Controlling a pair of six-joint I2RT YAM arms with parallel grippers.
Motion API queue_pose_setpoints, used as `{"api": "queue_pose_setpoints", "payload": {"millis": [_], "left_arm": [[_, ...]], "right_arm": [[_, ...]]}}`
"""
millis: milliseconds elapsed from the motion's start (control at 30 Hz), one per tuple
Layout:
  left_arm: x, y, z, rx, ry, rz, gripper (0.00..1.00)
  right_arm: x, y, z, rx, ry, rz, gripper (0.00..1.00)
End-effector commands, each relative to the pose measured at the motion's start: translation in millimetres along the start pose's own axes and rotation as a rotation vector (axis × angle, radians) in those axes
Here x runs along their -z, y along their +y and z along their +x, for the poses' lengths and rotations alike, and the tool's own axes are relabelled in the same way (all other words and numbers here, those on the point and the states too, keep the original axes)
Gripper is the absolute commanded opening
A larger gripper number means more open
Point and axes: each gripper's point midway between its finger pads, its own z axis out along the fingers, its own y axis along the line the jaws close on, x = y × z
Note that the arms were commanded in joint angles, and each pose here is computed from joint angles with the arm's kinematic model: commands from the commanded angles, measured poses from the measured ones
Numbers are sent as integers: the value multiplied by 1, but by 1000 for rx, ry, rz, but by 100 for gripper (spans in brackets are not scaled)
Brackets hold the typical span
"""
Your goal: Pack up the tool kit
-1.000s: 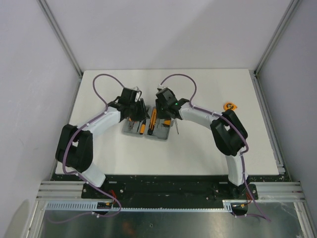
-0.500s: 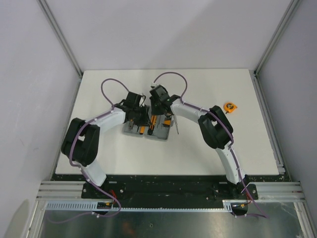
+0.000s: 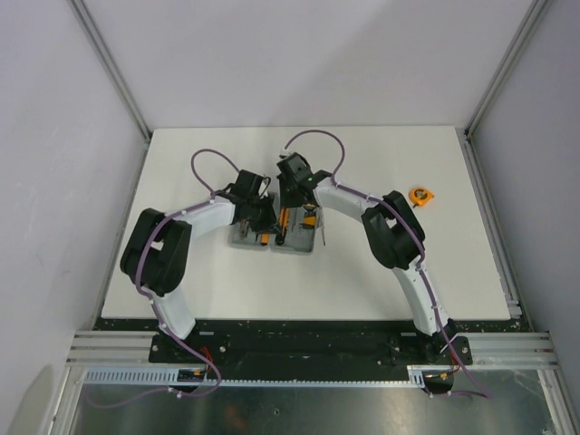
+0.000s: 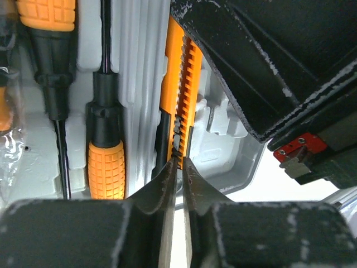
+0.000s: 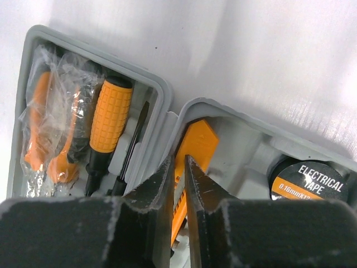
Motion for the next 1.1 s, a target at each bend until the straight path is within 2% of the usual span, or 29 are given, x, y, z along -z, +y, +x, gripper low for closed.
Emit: {"api": "queue_pose_setpoints", "payload": {"millis": [0,333,667,900,1067], "left_arm": [[-16,45,38,36,122,-174,11],[-22,65,57,7,185,-258,7],[-35,92,92,-64,269,-425,4],[-39,107,99,-107,260,-517,3],[-45,123,120,-150,297,-598,3]], "right_arm": [[-11,-15,27,-22,66,27,16],[-20,-30,59,-109,129,48,15],[-24,-37,90,-240,191,-2,15],[-30,-38,103,-315,245,-50,15],[-31,-39,112,-336,284,-61,15]]}}
